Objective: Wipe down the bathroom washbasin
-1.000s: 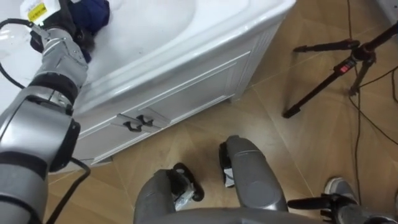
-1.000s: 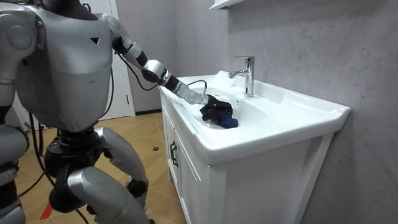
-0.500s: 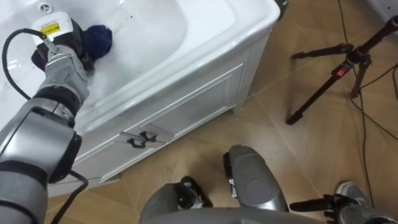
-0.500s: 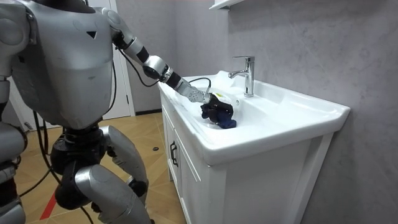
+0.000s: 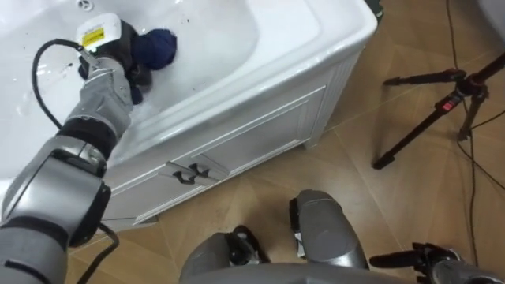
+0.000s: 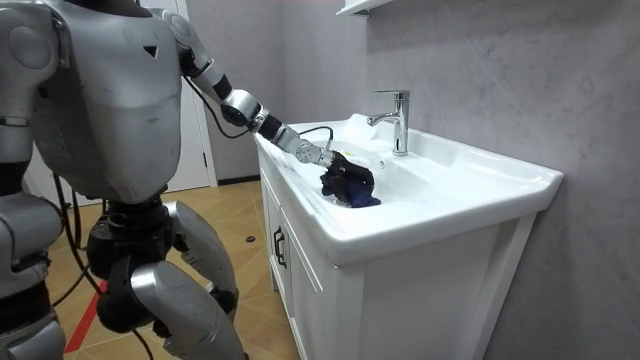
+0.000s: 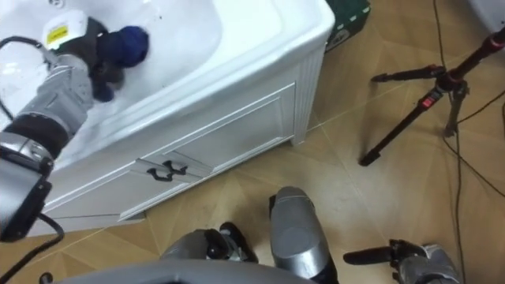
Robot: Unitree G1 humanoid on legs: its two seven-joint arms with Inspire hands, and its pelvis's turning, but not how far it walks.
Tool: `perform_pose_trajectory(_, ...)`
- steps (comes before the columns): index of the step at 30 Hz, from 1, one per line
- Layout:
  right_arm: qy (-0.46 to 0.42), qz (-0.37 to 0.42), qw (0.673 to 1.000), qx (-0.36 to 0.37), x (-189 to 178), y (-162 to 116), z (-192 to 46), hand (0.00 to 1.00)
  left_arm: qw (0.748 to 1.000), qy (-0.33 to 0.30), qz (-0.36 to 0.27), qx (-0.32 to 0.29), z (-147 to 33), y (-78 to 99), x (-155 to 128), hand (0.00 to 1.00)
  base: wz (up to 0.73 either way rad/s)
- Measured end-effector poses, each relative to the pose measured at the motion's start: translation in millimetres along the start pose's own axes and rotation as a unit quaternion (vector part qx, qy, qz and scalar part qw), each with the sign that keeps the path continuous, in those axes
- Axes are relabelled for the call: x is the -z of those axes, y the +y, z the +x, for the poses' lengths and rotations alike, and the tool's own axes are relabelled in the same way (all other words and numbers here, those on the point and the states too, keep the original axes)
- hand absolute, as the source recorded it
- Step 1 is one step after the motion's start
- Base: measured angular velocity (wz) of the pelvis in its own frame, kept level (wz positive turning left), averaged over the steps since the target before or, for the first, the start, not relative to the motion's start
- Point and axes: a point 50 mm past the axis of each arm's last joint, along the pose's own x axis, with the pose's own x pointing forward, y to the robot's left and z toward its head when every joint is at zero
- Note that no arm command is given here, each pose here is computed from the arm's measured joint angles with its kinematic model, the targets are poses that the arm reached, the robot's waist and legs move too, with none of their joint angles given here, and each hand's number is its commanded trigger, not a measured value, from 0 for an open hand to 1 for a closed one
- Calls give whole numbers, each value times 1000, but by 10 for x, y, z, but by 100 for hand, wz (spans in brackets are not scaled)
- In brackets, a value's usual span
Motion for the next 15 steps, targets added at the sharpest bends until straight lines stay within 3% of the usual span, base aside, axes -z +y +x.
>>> perform_pose_trajectory(5, 1, -2, 1000, 0, 4, 0, 0, 0, 999, -30, 2, 22, -27, -43, -105, 100, -4)
perform_pose_trajectory(15, 10, -5, 1000, 4, 45, -24, -2, 0, 997, -41, 29, 52, -109, -143, 99, 100, -4)
